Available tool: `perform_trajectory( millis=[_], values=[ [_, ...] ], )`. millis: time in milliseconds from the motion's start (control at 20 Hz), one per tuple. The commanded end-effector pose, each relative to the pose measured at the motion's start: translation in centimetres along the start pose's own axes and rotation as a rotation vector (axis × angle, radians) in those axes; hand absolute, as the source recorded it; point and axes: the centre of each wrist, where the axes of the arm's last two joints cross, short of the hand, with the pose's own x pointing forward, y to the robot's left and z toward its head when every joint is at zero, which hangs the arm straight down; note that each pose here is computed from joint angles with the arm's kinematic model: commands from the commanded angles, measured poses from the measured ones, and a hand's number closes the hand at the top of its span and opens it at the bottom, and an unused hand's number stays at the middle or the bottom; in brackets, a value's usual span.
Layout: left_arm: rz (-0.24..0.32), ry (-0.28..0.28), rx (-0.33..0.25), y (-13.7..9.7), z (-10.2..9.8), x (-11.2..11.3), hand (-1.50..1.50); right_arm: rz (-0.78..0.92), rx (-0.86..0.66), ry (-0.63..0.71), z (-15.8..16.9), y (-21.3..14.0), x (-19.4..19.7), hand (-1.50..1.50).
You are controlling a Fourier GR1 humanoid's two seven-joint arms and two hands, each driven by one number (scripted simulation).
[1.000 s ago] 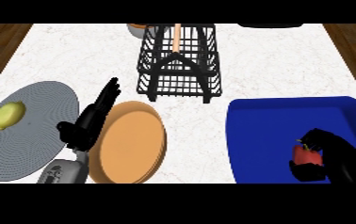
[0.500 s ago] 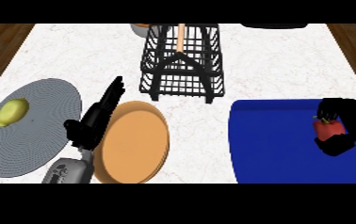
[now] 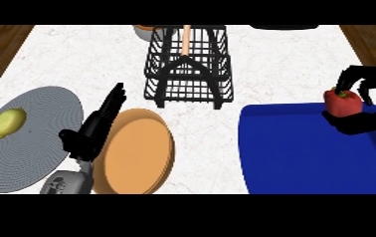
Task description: Pick the bell pepper from the tray and place it in the tiered basket
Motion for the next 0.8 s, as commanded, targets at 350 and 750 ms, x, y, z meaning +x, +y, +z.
perform_trajectory(
  millis=[350, 750],
  values=[
    [0.004, 0.039, -0.019, -2.6, 0.9, -2.0, 0.00, -0.130, -0.040, -0.123, -1.6, -5.5, 13.6, 1.50],
    [-0.002, 0.028, -0.027, 0.6, -0.1, -1.6, 0.00, -0.156, -0.011, -0.107, -6.5, -5.3, 23.5, 1.50]
  ],
)
